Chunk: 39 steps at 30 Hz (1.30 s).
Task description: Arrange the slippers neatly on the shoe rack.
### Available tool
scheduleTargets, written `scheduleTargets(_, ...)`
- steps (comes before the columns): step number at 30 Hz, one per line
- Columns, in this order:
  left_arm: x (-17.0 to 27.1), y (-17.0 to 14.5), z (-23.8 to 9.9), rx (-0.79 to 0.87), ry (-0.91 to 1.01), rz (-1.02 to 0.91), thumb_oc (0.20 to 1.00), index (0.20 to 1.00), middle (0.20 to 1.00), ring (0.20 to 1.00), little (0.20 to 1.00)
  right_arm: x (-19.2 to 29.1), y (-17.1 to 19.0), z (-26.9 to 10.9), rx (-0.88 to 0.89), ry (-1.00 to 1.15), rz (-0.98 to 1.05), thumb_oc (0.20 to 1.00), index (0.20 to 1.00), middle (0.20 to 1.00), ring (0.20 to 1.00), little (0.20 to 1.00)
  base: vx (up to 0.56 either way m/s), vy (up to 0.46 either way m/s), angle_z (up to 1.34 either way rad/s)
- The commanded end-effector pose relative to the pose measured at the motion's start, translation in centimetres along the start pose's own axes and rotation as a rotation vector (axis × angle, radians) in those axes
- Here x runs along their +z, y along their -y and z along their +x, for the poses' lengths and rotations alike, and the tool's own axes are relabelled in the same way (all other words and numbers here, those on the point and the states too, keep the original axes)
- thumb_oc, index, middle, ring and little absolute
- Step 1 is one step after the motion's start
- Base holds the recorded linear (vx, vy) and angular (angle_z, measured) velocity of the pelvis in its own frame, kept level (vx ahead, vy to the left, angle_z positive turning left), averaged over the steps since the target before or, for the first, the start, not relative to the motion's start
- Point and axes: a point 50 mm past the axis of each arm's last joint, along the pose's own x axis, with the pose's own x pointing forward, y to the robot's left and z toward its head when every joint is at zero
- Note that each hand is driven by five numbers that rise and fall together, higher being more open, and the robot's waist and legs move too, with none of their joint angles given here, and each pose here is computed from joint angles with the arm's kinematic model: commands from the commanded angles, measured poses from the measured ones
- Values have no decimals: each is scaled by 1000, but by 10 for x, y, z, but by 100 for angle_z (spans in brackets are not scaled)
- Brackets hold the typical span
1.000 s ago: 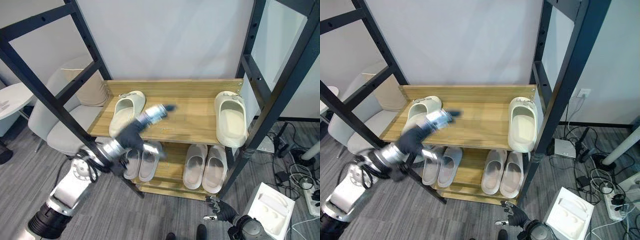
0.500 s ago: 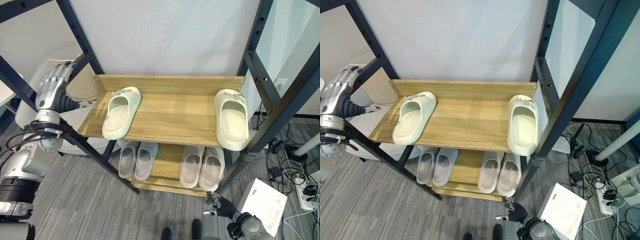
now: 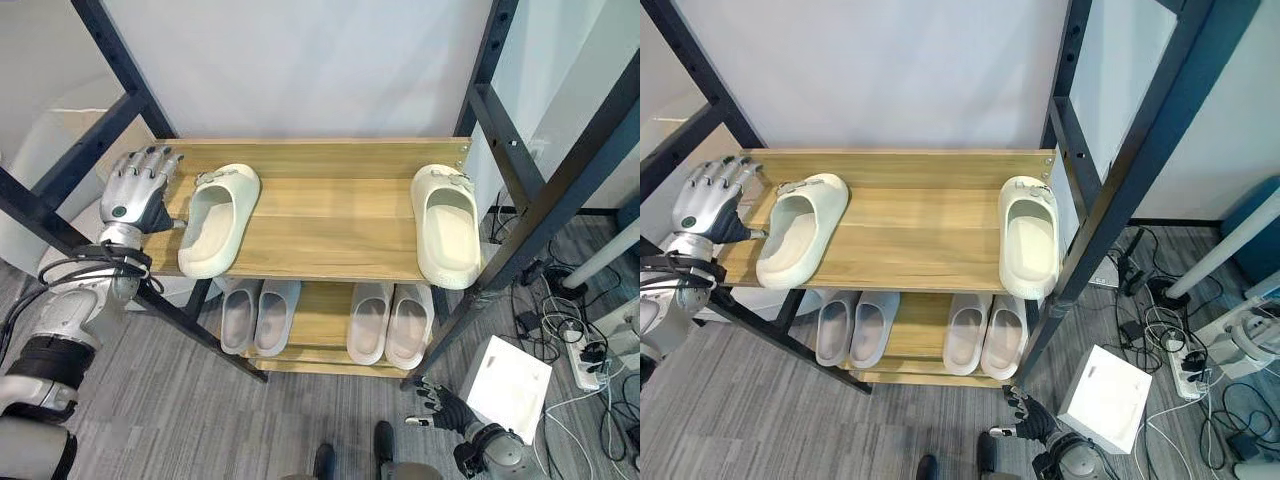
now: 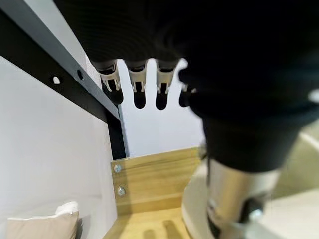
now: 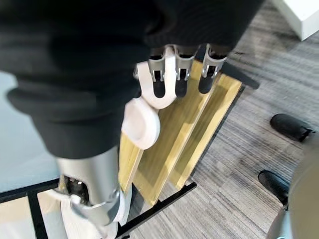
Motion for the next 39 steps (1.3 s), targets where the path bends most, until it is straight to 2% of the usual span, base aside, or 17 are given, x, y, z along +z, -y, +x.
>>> scheduleTargets(1,-10,-28,28,115,-40,99,1000,1000,1000,1000,1000,30,6,0,-14,153,-10,1000,1000,1000,1000,1000,25,-10,-15)
scheduleTargets(4,-15,-28,37,97,-70,160,1000,1000,1000,1000,1000,32,9,-2,-29,169,-13,1000,1000,1000,1000,1000,25,-15,-12)
scheduleTargets(5,-16,-30,40,96,-74,168,827,827,827,827,827,33,11,-2,-34,173,-11,1000,1000,1000,1000,1000,15,-14,-5)
scheduleTargets(6,-15,-32,45,96,-77,168,200,200,200,200,200,35,12,-2,-43,181,-2,1000,1000,1000,1000,1000,-2,-13,-6)
scheduleTargets(10,-14,-42,58,95,-74,153,200,200,200,200,200,38,13,-1,-49,190,13,1000,1000,1000,1000,1000,4,-23,-15)
scheduleTargets(16,32,-50,54,189,84,14,200,200,200,200,200,27,7,-1,-54,146,28,1000,1000,1000,1000,1000,1,-39,2)
scheduleTargets(22,59,-56,58,237,160,-40,200,200,200,200,200,26,7,-1,-56,134,21,1000,1000,1000,1000,1000,-21,-28,0)
scheduleTargets(32,71,-57,69,219,176,-38,200,200,200,200,200,20,15,-9,-95,114,25,1000,1000,1000,1000,1000,-23,-40,-4)
scheduleTargets(33,70,-56,69,217,170,-40,498,498,498,498,498,19,16,-9,-100,110,28,1000,1000,1000,1000,1000,-5,-35,-4)
scheduleTargets(34,67,-55,68,216,159,-41,1000,1000,1000,1000,1000,17,17,-9,-103,106,28,1000,1000,1000,1000,1000,-1,-31,-1)
scheduleTargets(39,46,-61,59,252,101,-38,1000,1000,1000,1000,1000,15,18,-9,-118,98,38,1000,1000,1000,1000,1000,-11,-10,0)
